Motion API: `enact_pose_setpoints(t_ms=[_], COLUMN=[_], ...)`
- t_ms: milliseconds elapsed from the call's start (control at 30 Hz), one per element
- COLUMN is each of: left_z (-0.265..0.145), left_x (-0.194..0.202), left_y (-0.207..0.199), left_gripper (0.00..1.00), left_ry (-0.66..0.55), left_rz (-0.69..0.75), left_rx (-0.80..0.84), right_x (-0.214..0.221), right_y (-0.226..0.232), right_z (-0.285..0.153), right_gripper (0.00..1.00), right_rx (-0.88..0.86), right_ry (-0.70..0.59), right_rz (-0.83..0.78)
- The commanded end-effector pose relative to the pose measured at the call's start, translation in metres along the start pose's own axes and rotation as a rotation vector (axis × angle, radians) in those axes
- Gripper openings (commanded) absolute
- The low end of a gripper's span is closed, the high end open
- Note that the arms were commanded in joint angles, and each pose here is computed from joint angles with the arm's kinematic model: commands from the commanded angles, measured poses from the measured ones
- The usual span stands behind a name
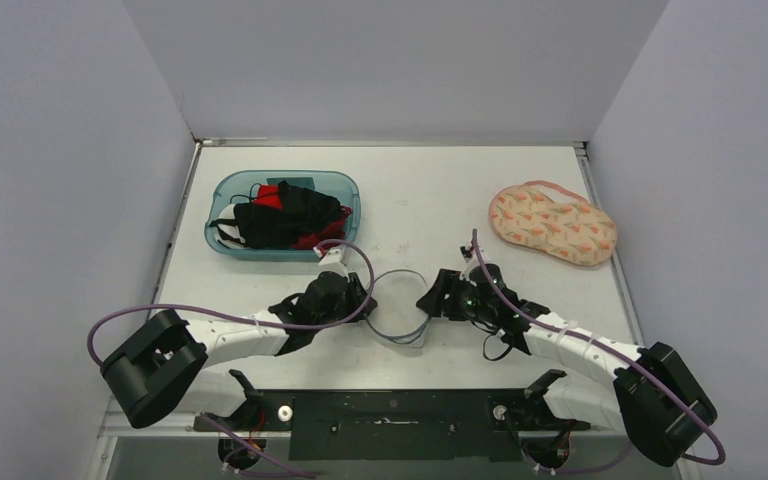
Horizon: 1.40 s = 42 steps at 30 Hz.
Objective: Unzip the laundry bag and remove the bra
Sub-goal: Close the laundry bag at the center of the board.
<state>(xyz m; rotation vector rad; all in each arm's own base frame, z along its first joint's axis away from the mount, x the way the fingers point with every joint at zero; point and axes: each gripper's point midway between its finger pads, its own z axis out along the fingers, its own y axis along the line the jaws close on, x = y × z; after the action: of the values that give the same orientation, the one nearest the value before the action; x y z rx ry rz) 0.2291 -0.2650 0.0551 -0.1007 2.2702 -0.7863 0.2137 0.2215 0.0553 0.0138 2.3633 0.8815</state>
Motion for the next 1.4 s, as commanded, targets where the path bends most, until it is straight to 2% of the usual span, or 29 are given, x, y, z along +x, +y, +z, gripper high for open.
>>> enact_pose_setpoints(t_ms=[0, 67, 133, 200, 300, 400, 667, 900, 1367], left_z=[0.003, 0.002, 0.002, 0.001, 0.001, 0.001, 0.003, 0.010, 0.015], left_x=[-0.012, -0.013, -0.013, -0.012, -0.011, -0.010, -0.004, 0.004, 0.024], left_y=[-0.008, -0.009, -0.009, -0.010, -0.009, -0.007, 0.000, 0.002, 0.025], left_gripper=[0.25, 0.25, 0.25, 0.25, 0.25, 0.25, 0.24, 0.23, 0.20], left_ry=[-0.052, -0.055, -0.055, -0.055, -0.054, -0.053, -0.044, -0.021, 0.004], left_rz=[-0.011, -0.011, -0.012, -0.011, -0.012, -0.013, -0.014, -0.021, -0.033], left_rx=[0.032, 0.034, 0.038, 0.041, 0.040, 0.036, 0.026, 0.027, -0.015], right_x=[-0.040, -0.051, -0.060, -0.064, -0.057, -0.043, -0.007, 0.015, 0.054], right_y=[0.029, 0.042, 0.061, 0.081, 0.099, 0.087, 0.033, 0.002, -0.035], right_z=[-0.016, -0.024, -0.031, -0.033, -0.024, -0.007, 0.013, 0.023, 0.030], right_gripper=[0.64, 0.66, 0.63, 0.54, 0.33, 0.24, 0.25, 0.26, 0.27], right_rx=[-0.040, -0.062, -0.122, -0.202, -0.300, -0.275, -0.126, -0.067, 0.047], right_ry=[-0.106, -0.122, -0.131, -0.125, -0.085, -0.036, -0.002, 0.006, 0.049], right_rz=[-0.064, -0.085, -0.100, -0.094, -0.051, 0.000, 0.036, 0.039, -0.013])
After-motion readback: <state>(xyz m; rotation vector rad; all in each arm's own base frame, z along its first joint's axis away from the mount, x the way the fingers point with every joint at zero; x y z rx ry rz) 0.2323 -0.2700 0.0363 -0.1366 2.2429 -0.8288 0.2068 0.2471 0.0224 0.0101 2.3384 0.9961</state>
